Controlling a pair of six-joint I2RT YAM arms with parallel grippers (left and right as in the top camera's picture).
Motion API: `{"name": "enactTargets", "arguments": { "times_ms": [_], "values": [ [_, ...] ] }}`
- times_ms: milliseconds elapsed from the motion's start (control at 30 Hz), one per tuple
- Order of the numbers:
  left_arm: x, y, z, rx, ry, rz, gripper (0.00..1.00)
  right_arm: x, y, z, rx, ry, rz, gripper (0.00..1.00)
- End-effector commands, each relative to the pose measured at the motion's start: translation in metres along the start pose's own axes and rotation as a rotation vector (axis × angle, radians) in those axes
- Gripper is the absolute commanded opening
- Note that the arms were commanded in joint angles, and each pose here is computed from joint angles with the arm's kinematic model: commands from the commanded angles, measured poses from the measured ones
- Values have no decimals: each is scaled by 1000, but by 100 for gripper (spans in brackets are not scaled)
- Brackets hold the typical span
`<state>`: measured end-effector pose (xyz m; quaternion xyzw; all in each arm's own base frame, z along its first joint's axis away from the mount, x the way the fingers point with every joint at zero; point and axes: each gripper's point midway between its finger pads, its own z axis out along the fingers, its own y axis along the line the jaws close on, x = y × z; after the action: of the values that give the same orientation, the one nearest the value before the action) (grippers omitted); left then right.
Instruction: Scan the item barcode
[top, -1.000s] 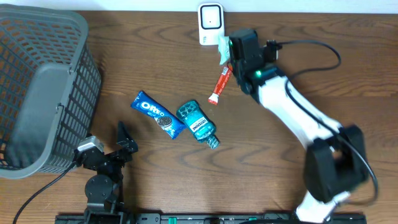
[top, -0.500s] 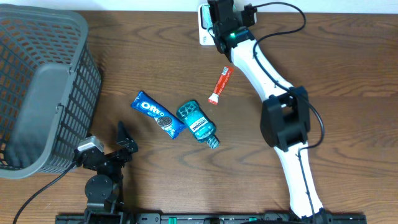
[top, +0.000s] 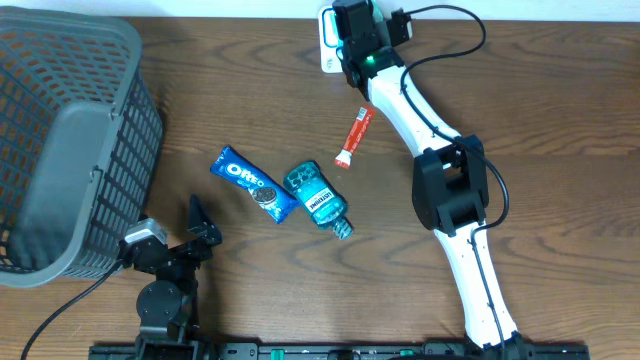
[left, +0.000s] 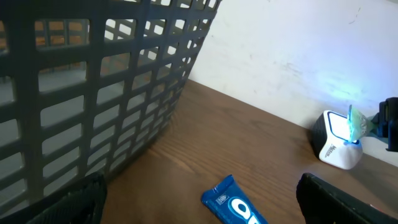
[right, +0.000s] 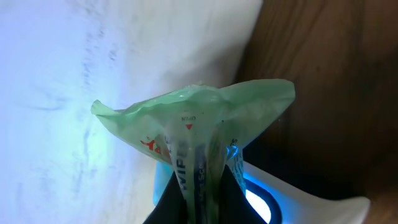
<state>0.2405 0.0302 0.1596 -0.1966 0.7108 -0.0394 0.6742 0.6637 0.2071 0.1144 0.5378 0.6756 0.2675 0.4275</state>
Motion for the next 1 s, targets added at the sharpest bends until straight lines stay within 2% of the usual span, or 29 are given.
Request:
{"name": "enactTargets", "arguments": {
  "times_ms": [0, 367, 500, 700, 800, 967],
  "values": [
    [15, 6, 2, -16, 36, 17, 98, -18, 13, -3, -28, -82, -14, 2],
    [15, 6, 2, -16, 36, 17, 98, -19, 22, -13, -33, -147, -121, 2],
    [15, 6, 2, -16, 36, 17, 98, -32, 25, -34, 69, -143, -193, 2],
    [15, 6, 2, -16, 36, 17, 98, -106, 24, -109, 309, -298, -339, 2],
    [15, 6, 2, -16, 36, 17, 98, -149, 5, -146, 467, -343, -421, 2],
    [15, 6, 2, -16, 36, 17, 98, -215, -45, -175, 739, -391, -478, 2]
  ]
}}
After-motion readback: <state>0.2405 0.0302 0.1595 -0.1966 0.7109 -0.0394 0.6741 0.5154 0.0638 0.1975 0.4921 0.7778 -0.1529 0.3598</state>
